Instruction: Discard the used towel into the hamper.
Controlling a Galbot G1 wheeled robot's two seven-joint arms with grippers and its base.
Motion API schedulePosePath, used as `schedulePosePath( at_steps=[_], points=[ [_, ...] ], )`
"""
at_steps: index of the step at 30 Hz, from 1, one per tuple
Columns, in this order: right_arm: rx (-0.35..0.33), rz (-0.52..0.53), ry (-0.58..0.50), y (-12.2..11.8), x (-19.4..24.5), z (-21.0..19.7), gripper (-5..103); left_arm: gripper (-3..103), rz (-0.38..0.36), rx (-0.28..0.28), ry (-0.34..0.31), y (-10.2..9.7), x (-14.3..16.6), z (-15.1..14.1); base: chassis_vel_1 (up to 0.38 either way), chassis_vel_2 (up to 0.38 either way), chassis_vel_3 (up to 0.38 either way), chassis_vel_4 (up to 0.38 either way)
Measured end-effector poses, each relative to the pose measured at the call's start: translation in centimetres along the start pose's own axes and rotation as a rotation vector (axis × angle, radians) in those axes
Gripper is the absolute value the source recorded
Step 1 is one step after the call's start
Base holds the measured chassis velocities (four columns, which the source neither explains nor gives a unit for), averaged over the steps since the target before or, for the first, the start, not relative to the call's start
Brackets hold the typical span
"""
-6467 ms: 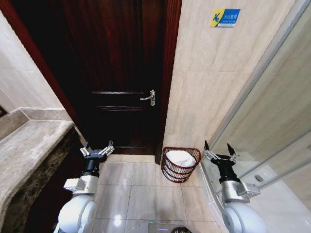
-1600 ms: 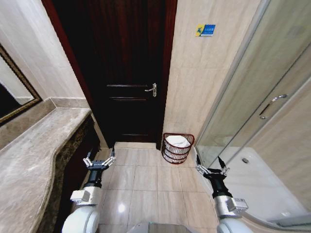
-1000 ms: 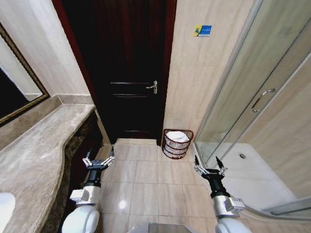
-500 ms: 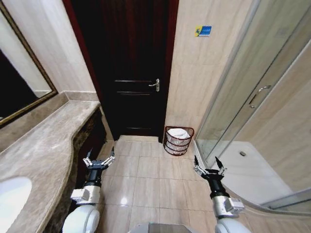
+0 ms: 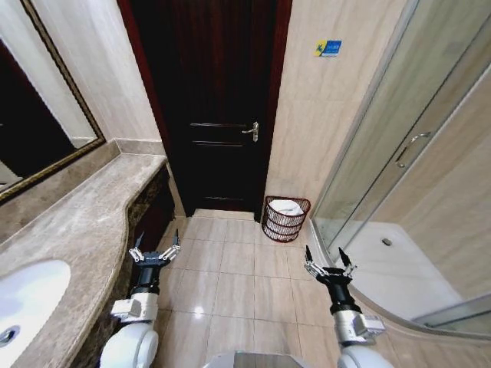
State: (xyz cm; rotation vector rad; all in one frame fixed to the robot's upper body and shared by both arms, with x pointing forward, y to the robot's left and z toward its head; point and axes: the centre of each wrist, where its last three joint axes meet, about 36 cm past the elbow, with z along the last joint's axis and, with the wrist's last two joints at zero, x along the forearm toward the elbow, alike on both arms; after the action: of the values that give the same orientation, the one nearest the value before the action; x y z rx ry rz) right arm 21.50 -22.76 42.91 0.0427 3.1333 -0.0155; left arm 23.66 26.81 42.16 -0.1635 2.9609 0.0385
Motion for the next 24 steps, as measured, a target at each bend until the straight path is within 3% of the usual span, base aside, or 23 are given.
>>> schedulePosePath(
  at_steps=[24],
  points=[
    [-0.01, -0.007, -0.006, 0.33, -0.01, -0.13, 100, 100, 0.001, -0.013, 0.002, -0.15, -0.01, -0.03, 0.067, -0.068, -0.065, 0.069]
  ],
)
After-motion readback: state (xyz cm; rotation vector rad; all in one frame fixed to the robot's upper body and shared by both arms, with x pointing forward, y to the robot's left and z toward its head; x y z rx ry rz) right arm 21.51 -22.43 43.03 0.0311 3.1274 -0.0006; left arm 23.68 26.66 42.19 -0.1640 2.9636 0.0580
